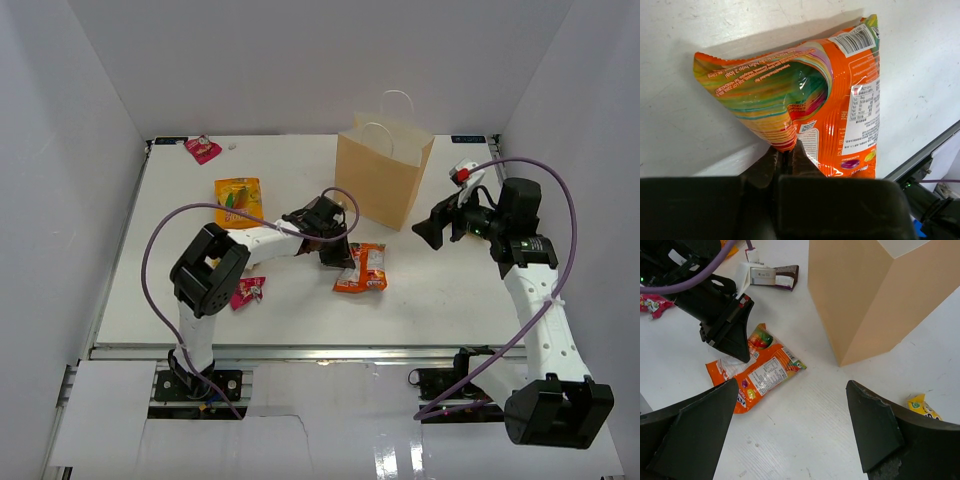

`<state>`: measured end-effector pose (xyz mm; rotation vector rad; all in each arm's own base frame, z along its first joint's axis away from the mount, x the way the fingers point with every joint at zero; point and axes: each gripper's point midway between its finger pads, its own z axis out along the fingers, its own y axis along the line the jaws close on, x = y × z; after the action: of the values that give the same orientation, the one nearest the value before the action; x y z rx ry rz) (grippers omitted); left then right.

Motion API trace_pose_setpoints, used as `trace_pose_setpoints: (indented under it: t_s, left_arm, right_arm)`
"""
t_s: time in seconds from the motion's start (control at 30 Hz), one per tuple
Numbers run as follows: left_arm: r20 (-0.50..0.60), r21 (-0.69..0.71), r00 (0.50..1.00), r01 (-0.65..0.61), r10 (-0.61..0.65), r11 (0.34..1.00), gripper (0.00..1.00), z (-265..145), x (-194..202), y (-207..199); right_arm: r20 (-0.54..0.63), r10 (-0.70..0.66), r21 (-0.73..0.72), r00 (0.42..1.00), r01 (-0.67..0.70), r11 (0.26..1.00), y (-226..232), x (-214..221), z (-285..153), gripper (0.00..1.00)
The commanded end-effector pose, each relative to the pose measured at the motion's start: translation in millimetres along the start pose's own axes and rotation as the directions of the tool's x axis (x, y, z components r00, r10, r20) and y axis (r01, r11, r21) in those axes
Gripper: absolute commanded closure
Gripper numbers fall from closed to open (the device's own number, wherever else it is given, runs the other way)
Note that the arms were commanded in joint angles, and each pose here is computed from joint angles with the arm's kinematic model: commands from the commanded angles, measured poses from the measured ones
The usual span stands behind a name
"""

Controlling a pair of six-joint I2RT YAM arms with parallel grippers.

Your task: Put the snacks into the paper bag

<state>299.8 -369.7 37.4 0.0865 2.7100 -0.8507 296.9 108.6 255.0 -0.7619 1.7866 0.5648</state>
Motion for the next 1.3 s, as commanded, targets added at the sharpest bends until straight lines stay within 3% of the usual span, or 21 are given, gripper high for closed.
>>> trace_pose_setpoints:
  t_s: [0.0,0.13,0.23,0.37,0.4,0.47,0.5,0.67,0.83,0.93,1.07,1.13,1.17,1.23,1.27]
  left_arm:
    - [0.046,-0.037,0.994,-0.101,0.102,0.994,0.96,-20.0,-1.9,5.0]
    - [0.213,-0.033,0.933,-0.289,0.289,0.957,1.0,-66.3,-35.5,-17.1]
    - [0.363,-0.072,0.82,-0.449,0.443,0.89,1.0,-113.1,-62.2,-35.9]
    - [0.528,-0.191,0.624,-0.574,0.576,0.796,1.0,-175.9,-95.0,-55.2]
    - [0.567,-0.235,0.547,-0.61,0.616,0.757,1.0,-196.4,-104.6,-62.6]
    - [0.606,-0.271,0.469,-0.638,0.642,0.721,1.0,-218.3,-115.7,-75.1]
    - [0.619,-0.318,0.389,-0.671,0.683,0.67,1.0,-232.3,-123.0,-82.4]
    - [0.695,-0.43,0.175,-0.676,0.697,0.599,1.0,-290.6,-165.2,-122.7]
    - [0.692,-0.573,-0.044,-0.641,0.721,0.51,1.0,-347.6,-212.6,-160.3]
    - [0.665,-0.619,-0.092,-0.624,0.741,0.478,1.0,-353.9,-238.1,-166.4]
    - [0.668,-0.662,-0.211,-0.606,0.714,0.441,1.0,-385.1,-263.4,-194.8]
    - [0.67,-0.658,-0.227,-0.621,0.707,0.425,1.0,-377.5,-275.4,-201.7]
    - [0.677,-0.665,-0.27,-0.623,0.685,0.412,1.0,-390.9,-278.7,-213.6]
    - [0.688,-0.659,-0.305,-0.642,0.659,0.391,1.0,-389.7,-285.2,-225.3]
    - [0.69,-0.639,-0.283,-0.67,0.666,0.378,1.0,-364.5,-292.8,-225.5]
  right_arm:
    - [-0.008,-0.022,-0.041,1.0,0.022,0.999,9.4,7.9,-2.9,0.06]
    - [-0.025,-0.029,-0.042,0.999,0.027,0.999,12.1,18.3,-5.2,0.07]
    - [-0.026,-0.033,-0.03,0.999,0.032,0.999,10.4,19.6,-7.5,0.07]
    - [-0.024,-0.031,-0.019,0.999,0.031,0.999,7.7,19.7,-9.2,0.07]
    - [-0.026,-0.028,-0.017,0.999,0.028,0.999,7.3,20.8,-9.3,0.08]
    - [-0.026,-0.028,-0.011,0.999,0.028,1.0,6.0,20.8,-10.2,0.08]
    - [-0.027,-0.026,-0.01,0.999,0.026,1.0,5.7,21.4,-10.3,0.08]
    - [-0.025,-0.034,0.003,0.999,0.034,0.999,3.9,20.7,-12.5,0.08]
    - [-0.021,-0.039,0.014,0.999,0.039,0.999,3.8,20.7,-15.4,0.08]
    - [-0.02,-0.044,0.019,0.999,0.044,0.999,4.7,20.8,-17.3,0.08]
    - [-0.017,-0.037,0.018,0.999,0.038,0.999,6.9,23.3,-18.7,0.08]
    - [-0.017,-0.036,0.018,0.999,0.036,0.999,8.2,24.8,-19.3,0.08]
    - [-0.017,-0.034,0.018,0.999,0.034,0.999,8.6,25.4,-19.6,0.08]
    - [-0.017,-0.029,0.015,0.999,0.029,0.999,9.6,27.1,-19.3,0.08]
    - [-0.017,-0.025,0.015,1.0,0.026,1.0,9.9,27.4,-19.4,0.08]
